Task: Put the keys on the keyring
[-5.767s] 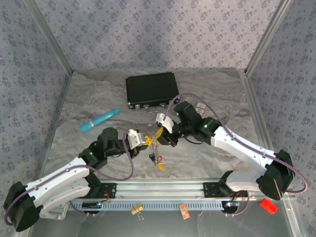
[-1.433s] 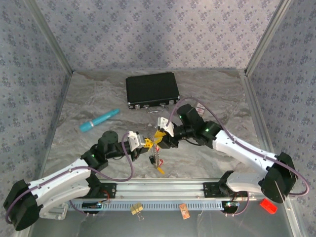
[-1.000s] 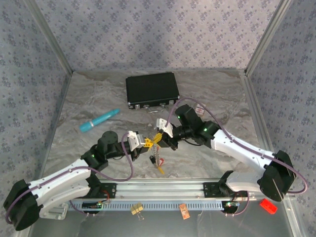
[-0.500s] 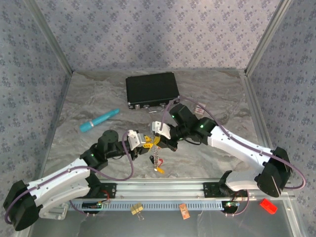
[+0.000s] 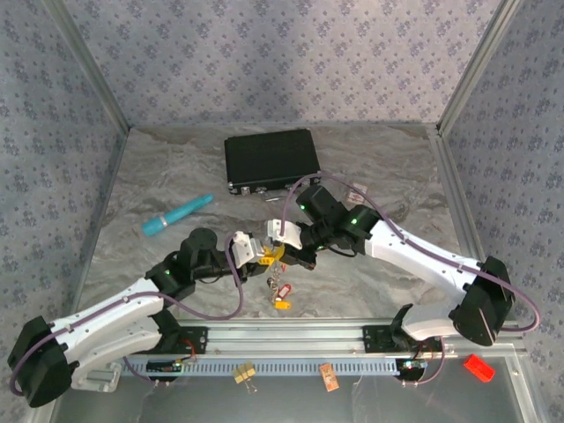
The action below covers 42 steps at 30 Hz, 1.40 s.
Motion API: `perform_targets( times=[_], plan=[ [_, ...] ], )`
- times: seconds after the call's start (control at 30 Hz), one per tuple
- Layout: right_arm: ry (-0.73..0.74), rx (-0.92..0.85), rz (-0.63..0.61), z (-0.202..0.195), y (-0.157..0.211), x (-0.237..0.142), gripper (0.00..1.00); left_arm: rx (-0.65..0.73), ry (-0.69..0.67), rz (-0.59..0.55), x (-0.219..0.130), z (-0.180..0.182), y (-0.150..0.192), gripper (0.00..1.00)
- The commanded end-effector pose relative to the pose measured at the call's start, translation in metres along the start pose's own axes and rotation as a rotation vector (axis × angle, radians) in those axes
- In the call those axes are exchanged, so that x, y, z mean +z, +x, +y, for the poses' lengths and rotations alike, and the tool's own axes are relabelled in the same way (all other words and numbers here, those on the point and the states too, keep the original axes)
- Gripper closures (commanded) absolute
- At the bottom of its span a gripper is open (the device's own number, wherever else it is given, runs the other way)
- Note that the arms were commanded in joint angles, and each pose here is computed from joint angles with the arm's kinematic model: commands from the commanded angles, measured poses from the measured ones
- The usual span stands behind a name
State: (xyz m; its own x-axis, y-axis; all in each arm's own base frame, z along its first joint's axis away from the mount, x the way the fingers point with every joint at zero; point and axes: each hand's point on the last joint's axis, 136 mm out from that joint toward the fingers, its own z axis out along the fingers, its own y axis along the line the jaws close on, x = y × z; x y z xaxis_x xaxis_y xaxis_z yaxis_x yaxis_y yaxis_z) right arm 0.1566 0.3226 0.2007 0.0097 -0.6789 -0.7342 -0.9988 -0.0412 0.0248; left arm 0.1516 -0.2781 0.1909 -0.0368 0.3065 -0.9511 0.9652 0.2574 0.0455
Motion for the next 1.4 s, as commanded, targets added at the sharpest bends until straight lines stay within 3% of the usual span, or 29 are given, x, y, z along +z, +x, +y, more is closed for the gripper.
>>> perform_targets(
  times=[0.0,0.07,0.2,0.3,0.4,0.77,1.17,1.27,1.37],
  plan=[
    [-0.04,-0.049,-0.087,0.009,-0.023,-0.005,1.0,0.025,0.026,-0.022,-0.001,-0.003,-0.012,0.9],
    [-0.041,-0.052,-0.106,0.01,-0.025,-0.007,1.0,0.024,0.032,-0.023,-0.001,-0.004,-0.013,0.99],
    [-0.017,-0.036,-0.117,0.007,-0.023,-0.007,1.0,0.03,0.029,-0.032,-0.001,-0.004,-0.014,1.0],
    [0.03,0.011,-0.119,-0.001,-0.015,-0.01,0.7,0.032,0.012,-0.044,-0.003,-0.003,-0.015,1.0],
    [0.085,0.07,-0.108,-0.009,-0.001,-0.013,0.63,0.034,-0.014,-0.065,-0.004,0.001,-0.016,1.0],
    [0.075,0.145,-0.097,-0.012,0.004,-0.009,0.67,0.045,-0.045,-0.086,-0.007,0.005,-0.017,1.0],
    [0.052,0.18,-0.099,-0.011,0.004,-0.005,1.0,0.057,-0.064,-0.088,-0.007,0.008,-0.018,1.0],
    [0.062,0.214,-0.089,-0.014,0.01,0.0,1.0,0.061,-0.073,-0.109,-0.008,0.009,-0.021,1.0],
    [0.056,0.296,-0.054,-0.022,0.017,0.007,1.0,0.091,-0.073,-0.218,-0.014,0.006,-0.039,1.0]
  ],
)
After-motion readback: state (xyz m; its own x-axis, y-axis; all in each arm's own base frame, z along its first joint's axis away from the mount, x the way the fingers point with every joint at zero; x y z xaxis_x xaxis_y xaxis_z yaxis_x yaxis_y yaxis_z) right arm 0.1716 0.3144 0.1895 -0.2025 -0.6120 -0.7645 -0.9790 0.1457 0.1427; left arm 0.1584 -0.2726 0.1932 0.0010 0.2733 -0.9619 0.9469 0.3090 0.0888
